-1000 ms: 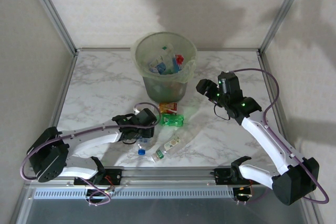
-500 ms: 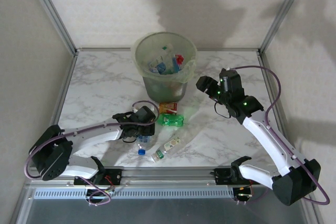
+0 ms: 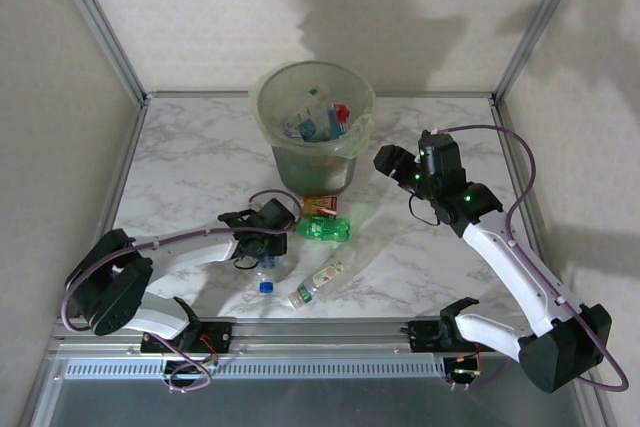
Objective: Put the plastic bottles in the bin
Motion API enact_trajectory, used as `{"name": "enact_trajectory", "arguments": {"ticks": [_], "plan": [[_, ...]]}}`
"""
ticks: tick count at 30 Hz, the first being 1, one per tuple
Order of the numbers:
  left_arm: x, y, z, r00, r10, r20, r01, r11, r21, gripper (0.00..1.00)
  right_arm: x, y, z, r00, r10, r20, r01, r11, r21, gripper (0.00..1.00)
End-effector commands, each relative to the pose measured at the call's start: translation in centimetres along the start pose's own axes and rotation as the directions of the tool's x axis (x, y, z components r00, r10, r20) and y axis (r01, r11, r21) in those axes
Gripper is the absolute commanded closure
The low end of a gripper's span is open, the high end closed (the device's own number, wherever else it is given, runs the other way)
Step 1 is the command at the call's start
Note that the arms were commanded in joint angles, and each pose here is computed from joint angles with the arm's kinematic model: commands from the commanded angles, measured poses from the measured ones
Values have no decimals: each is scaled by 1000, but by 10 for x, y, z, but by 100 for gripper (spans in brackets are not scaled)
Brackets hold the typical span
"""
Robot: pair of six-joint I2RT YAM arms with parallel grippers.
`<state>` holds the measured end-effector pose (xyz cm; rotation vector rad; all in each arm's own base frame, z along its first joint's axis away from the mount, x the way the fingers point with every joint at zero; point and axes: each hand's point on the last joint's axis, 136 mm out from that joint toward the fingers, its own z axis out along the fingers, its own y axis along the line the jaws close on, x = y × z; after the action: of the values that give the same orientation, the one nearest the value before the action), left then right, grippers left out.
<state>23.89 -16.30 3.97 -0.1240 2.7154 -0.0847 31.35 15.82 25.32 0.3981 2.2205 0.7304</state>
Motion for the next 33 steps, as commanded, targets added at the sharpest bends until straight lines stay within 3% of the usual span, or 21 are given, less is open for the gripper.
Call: {"name": "enact_trajectory", "arguments": {"ticks": [1,5,9,16,18,21,24,33], "plan": [[-12,11,-13,997,-57,54,57,998,-2,42,-9,13,-8,1000,-16,24,17,999,-51,23],[-26,13,-29,988,-126,87,122,991,49,43,-9,25,-13,999,-35,32,38,995,-90,24],[-57,13,-65,962,-220,164,201,972,123,46,-5,70,-28,991,-121,55,130,967,-218,24],[-119,26,-155,859,-413,301,329,898,294,42,20,152,-64,949,-293,119,315,855,-411,22],[-137,34,-184,810,-473,348,360,868,343,41,31,169,-70,935,-331,127,352,822,-447,21],[-164,42,-228,707,-585,397,400,794,458,41,44,188,-72,923,-367,118,376,791,-483,21],[-185,37,-260,622,-684,381,395,694,602,40,58,208,-75,912,-395,108,389,752,-533,21],[-215,2,-292,547,-817,181,336,413,846,43,104,262,-81,868,-491,67,405,624,-668,19]]}}
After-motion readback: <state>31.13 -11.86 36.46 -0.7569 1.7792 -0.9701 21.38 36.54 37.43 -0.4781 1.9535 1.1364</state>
